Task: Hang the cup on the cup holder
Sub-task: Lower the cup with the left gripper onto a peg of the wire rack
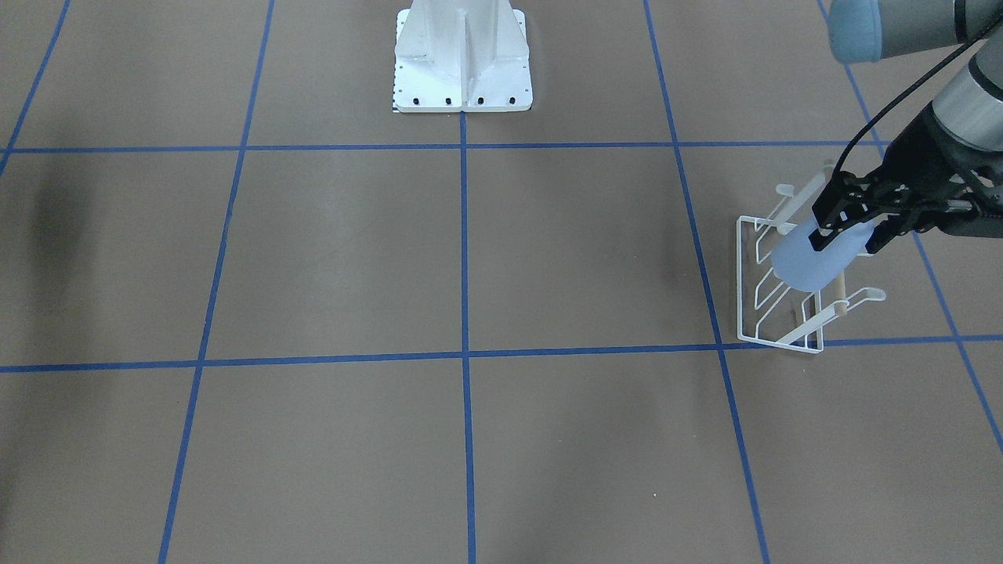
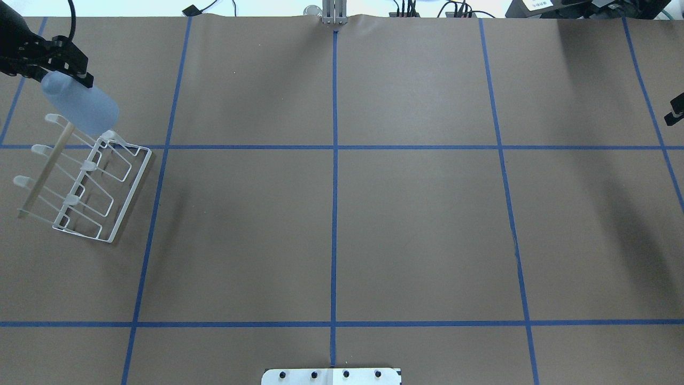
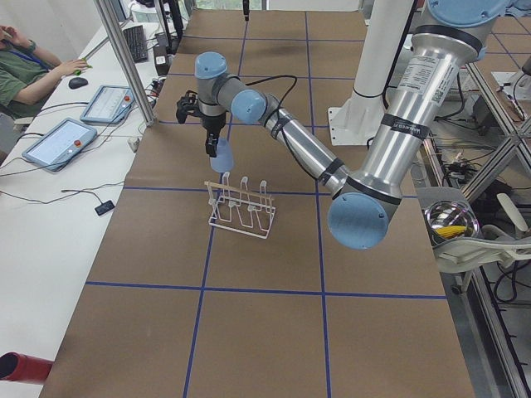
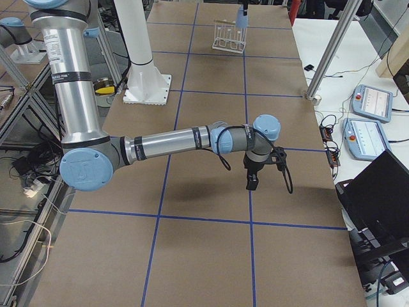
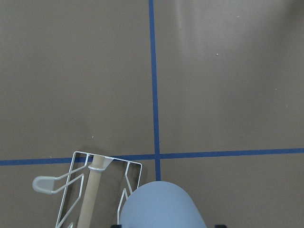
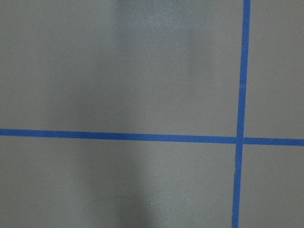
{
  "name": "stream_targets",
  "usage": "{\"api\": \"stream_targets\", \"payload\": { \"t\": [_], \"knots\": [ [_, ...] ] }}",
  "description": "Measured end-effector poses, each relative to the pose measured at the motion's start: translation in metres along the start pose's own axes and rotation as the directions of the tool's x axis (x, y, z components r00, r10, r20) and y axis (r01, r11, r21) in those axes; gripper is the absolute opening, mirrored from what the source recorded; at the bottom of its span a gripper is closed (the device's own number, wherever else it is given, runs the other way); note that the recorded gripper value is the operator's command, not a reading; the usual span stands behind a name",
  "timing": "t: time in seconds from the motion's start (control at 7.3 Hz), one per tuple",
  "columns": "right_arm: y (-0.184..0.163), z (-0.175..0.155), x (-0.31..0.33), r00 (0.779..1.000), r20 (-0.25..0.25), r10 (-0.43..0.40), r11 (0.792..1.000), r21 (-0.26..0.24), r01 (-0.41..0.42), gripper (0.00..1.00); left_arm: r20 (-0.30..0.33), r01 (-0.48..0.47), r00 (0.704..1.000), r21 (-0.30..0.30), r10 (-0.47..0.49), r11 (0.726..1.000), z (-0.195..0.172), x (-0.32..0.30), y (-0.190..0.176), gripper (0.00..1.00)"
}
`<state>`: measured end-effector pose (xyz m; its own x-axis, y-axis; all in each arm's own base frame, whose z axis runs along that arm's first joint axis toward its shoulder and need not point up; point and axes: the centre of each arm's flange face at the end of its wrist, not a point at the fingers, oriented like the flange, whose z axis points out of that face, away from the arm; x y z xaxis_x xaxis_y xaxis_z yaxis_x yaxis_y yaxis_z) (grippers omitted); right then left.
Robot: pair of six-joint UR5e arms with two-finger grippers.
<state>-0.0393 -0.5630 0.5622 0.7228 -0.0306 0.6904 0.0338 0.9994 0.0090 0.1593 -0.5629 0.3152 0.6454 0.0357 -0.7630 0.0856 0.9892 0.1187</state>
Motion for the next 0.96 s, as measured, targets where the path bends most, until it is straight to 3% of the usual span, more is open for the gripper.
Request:
{"api": "stream_targets", "payload": {
  "t": [0.82, 0.96],
  "knots": [
    [0.0, -0.001, 0.0, 1.0, 0.001, -0.003, 1.0, 0.003, 0.003, 1.0, 0.047, -0.025, 0.999, -0.04, 0.027, 0.999, 0.042, 0.009, 0.002, 0.0],
    [0.0, -0.002, -0.001, 1.0, 0.001, -0.008, 1.0, 0.004, 0.008, 1.0, 0.05, -0.026, 0.998, -0.053, 0.029, 0.998, 0.049, 0.011, 0.004, 0.07]
  ]
}}
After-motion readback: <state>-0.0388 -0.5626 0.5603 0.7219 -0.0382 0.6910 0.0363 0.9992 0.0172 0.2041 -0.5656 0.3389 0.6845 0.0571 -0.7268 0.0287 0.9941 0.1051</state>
